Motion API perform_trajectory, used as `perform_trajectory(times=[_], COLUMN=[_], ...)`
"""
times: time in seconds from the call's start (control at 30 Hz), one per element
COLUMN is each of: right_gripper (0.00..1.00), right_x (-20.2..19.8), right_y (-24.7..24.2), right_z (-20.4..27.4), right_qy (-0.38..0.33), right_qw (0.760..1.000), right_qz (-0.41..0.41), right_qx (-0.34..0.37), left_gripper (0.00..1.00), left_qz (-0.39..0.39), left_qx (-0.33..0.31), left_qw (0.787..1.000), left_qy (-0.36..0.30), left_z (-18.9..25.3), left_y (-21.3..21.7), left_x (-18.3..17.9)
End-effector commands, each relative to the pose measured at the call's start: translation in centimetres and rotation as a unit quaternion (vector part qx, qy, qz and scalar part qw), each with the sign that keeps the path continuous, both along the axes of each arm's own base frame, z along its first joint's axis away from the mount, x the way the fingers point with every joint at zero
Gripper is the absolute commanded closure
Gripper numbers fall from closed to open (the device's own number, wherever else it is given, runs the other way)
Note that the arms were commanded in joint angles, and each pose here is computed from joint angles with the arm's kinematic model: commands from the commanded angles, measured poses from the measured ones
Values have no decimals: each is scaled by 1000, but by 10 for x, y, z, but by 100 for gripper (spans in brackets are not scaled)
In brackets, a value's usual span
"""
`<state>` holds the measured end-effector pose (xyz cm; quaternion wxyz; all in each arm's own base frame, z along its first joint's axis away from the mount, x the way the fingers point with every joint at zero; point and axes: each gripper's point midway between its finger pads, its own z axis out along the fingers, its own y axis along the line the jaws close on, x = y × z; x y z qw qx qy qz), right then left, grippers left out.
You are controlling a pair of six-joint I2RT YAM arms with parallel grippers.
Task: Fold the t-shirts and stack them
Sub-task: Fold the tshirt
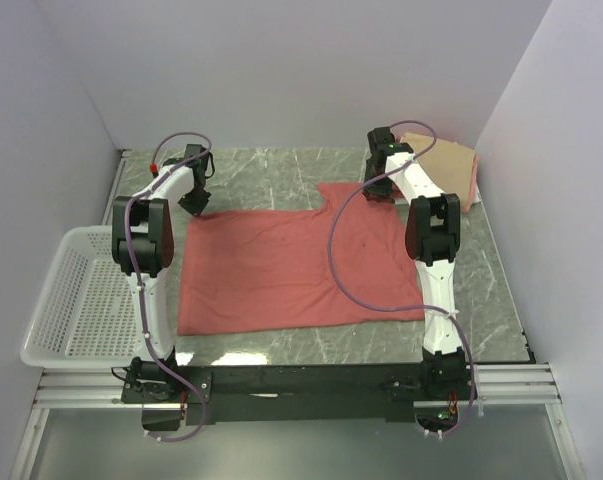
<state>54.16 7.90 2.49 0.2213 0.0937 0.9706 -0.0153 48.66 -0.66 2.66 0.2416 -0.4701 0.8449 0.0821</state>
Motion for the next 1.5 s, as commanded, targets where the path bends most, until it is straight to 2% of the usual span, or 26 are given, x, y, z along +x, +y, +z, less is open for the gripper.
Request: perform_trajectory(times=[0.0, 0.33, 0.37, 0.5, 0.63, 0.83, 1.47], right_gripper=[62, 92, 100, 100, 100, 100, 100], right_x=[-2, 3, 3, 1, 9, 10, -34], right_y=[4, -2, -2, -4, -6, -11, -24], right_z=[-5, 4, 6, 9, 39, 70, 103], right_qy=[7, -18, -22, -32, -88, -137, -191], right_qw=[1000, 999, 999, 998, 995, 989, 977], right_qz=[-7, -32, -33, -39, -44, -56, -86], right_qx=[11, 20, 23, 23, 30, 26, 30], left_gripper=[99, 99, 99, 99, 99, 99, 99], left_qz=[-5, -9, -8, -11, -20, -24, -22], left_qx=[-7, -6, -7, -8, -13, -15, -27], left_qw=[999, 999, 999, 999, 998, 998, 995], left_qy=[-31, -37, -40, -46, -56, -64, -89], left_z=[27, 33, 35, 41, 47, 54, 74], left_y=[0, 0, 1, 0, -2, -3, 1], left_x=[7, 8, 8, 9, 12, 13, -12])
